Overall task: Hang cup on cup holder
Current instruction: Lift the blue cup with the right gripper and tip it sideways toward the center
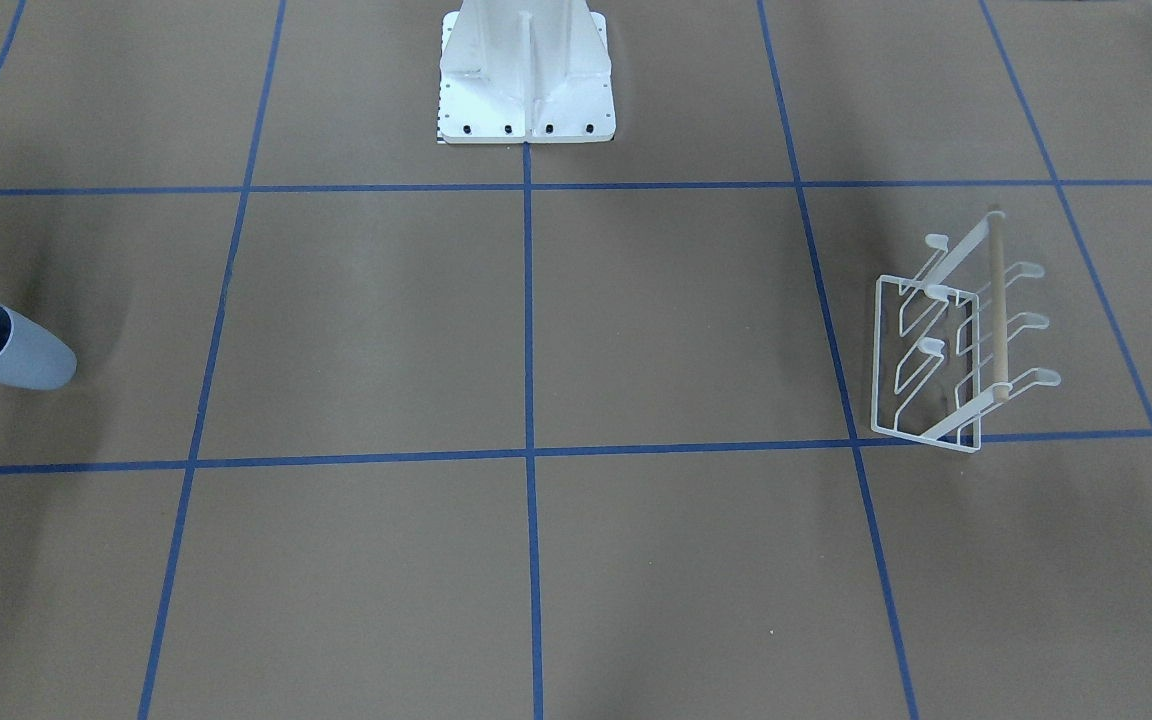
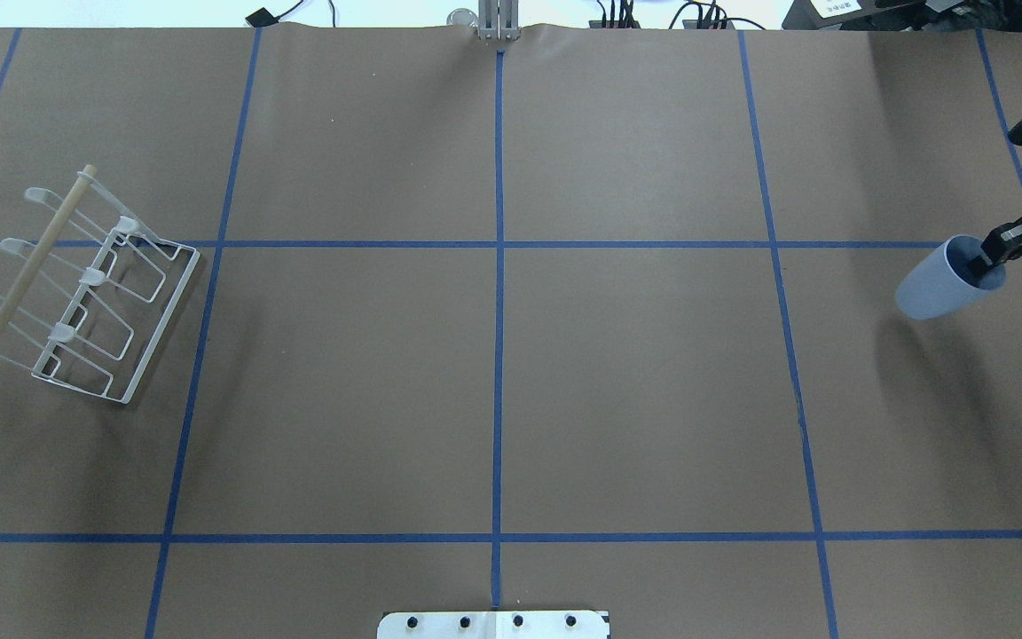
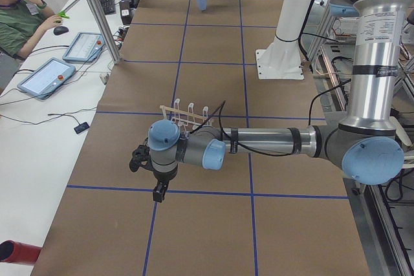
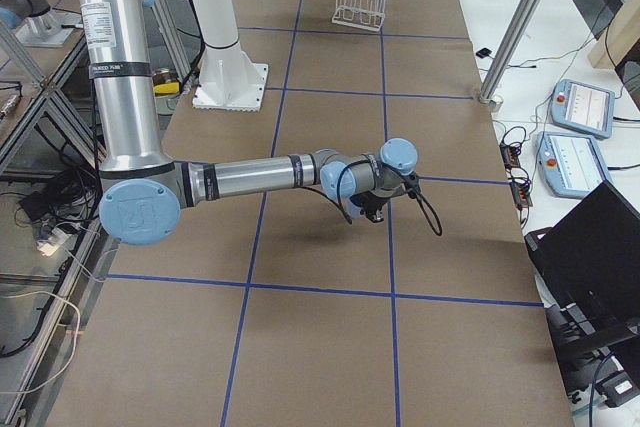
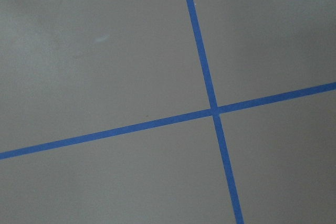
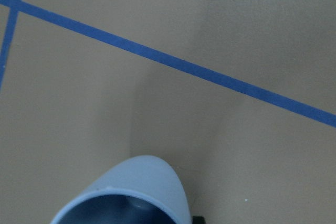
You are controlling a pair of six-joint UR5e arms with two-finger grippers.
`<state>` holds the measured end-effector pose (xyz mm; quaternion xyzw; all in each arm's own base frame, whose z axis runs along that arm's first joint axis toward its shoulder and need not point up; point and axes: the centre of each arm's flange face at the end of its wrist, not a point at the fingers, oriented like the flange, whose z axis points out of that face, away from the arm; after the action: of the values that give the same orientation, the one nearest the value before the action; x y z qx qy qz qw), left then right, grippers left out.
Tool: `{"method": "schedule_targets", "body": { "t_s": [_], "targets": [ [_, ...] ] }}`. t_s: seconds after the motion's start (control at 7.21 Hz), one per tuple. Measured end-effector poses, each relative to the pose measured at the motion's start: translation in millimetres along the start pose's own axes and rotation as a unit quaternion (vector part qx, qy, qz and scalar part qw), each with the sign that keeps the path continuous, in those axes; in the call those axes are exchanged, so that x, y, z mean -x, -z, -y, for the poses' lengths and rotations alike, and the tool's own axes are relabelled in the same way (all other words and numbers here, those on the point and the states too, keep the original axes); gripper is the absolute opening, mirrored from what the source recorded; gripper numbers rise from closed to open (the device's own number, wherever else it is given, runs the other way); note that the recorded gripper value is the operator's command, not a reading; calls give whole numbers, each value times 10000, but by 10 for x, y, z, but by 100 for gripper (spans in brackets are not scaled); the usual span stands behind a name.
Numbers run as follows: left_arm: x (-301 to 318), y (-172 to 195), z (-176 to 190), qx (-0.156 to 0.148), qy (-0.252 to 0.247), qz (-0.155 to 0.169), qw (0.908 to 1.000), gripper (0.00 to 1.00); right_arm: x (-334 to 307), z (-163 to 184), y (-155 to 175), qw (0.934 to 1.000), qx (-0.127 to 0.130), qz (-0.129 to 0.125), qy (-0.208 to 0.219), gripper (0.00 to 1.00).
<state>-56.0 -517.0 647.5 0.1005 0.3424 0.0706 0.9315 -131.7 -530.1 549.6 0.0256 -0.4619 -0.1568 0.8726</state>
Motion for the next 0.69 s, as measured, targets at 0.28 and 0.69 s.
{"method": "schedule_targets", "body": {
  "t_s": [0.28, 0.69],
  "targets": [
    [-143, 144, 196, -235, 71, -71, 9997, 99, 625, 85, 430, 9978, -574, 250, -237, 0],
    [-640, 348, 528, -973, 342, -694, 9922, 99, 1361, 102, 579, 9795, -1379, 1118, -956, 0]
  ]
}}
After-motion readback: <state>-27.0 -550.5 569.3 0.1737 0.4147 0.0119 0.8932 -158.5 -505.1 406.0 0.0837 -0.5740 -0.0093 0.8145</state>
